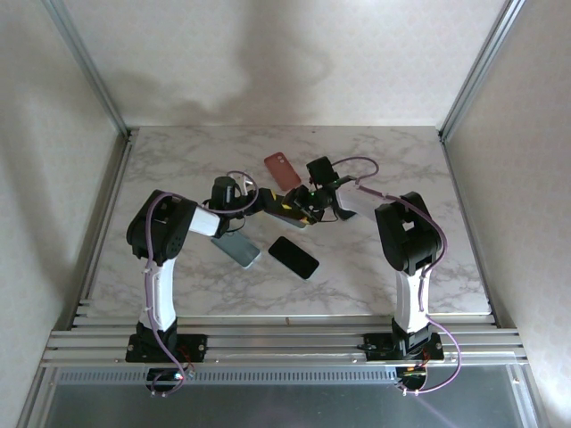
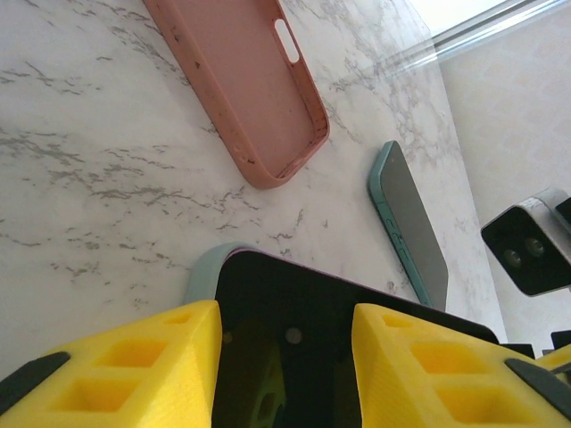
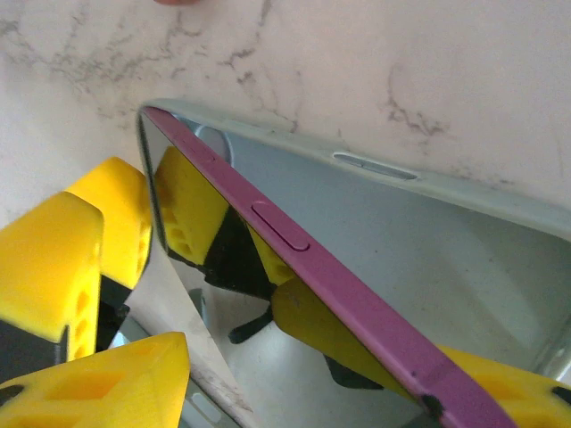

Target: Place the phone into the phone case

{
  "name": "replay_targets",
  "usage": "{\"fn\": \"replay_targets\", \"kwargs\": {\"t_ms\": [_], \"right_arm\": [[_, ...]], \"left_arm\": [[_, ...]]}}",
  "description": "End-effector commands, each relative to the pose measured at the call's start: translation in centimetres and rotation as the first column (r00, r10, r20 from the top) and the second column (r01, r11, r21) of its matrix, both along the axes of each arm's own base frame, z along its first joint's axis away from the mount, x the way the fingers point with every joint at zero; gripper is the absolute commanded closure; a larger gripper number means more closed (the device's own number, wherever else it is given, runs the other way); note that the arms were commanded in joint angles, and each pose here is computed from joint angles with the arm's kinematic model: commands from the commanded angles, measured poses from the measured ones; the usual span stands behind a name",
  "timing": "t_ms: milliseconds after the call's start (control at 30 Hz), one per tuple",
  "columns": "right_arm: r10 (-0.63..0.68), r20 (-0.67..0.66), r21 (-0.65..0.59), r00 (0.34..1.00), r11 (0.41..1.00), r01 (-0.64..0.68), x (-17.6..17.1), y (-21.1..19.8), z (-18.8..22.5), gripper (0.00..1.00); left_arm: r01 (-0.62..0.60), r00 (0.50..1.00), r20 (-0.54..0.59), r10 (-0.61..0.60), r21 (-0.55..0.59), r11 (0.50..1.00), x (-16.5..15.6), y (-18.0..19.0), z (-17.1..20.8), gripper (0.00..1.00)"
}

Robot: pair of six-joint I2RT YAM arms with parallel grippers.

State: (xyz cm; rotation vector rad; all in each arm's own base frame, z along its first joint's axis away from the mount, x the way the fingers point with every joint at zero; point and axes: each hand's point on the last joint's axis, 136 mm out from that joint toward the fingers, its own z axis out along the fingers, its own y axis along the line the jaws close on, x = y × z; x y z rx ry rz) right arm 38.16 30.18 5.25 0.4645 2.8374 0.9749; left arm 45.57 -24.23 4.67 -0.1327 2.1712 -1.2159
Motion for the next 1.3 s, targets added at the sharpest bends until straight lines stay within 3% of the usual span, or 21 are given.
{"fn": "replay_targets", "kwargs": {"t_ms": [0, 533, 767, 1267], "right_arm": [[0.04, 0.015, -0.022, 0.999, 0.999, -0.04, -0.2, 0.8, 0.4, 0.38], [0.079, -0.004, -0.1, 0.997, 0.992, -0.079, -0.6, 0.6, 1.0, 0.27], [0.098, -0.015, -0.124, 0.995, 0.987, -0.1, -0.8, 0.7, 1.0, 0.14], [0.117, -0.03, -0.169, 0.993, 0.978, -0.12, -1.3, 0.0, 1.2, 0.07]], "left_arm": [[0.08, 0.995, -0.066, -0.081, -0.024, 0.997, -2.5, -1.8, -0.8, 0.58], [0.088, 0.994, -0.055, -0.089, -0.034, 0.996, -2.7, -2.0, -0.4, 0.58], [0.091, 0.994, -0.059, -0.093, -0.041, 0.995, -2.9, -2.1, -0.6, 0.58], [0.088, 0.994, -0.053, -0.091, -0.056, 0.995, -3.2, -2.1, -0.4, 0.58]]}}
